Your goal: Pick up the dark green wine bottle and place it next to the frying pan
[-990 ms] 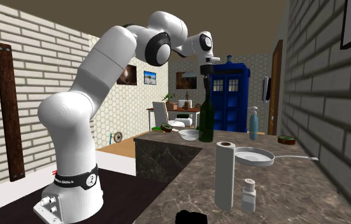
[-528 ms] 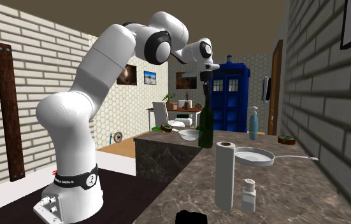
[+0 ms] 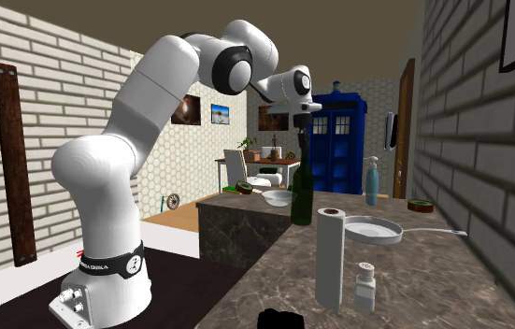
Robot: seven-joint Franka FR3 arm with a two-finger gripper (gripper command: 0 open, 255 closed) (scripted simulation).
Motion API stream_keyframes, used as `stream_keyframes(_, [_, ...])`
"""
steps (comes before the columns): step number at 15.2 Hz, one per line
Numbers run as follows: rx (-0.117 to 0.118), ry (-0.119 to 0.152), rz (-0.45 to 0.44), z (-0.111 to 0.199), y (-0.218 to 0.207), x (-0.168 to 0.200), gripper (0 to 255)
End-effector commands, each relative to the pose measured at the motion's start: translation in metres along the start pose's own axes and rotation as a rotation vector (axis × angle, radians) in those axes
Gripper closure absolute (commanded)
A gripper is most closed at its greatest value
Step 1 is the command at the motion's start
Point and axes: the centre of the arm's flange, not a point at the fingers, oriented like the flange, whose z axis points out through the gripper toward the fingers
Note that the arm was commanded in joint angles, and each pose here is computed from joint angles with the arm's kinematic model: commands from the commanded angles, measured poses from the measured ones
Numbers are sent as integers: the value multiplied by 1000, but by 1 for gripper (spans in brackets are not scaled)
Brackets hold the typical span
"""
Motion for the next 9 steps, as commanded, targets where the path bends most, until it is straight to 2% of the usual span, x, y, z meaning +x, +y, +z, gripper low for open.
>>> stream_keyframes(1, [1,0,0,1,0,0,255])
stream_keyframes(6, [1,0,0,1,0,0,255])
stream_keyframes(7, [1,0,0,1,0,0,0])
stream_keyframes(9, [1,0,0,1,0,0,0])
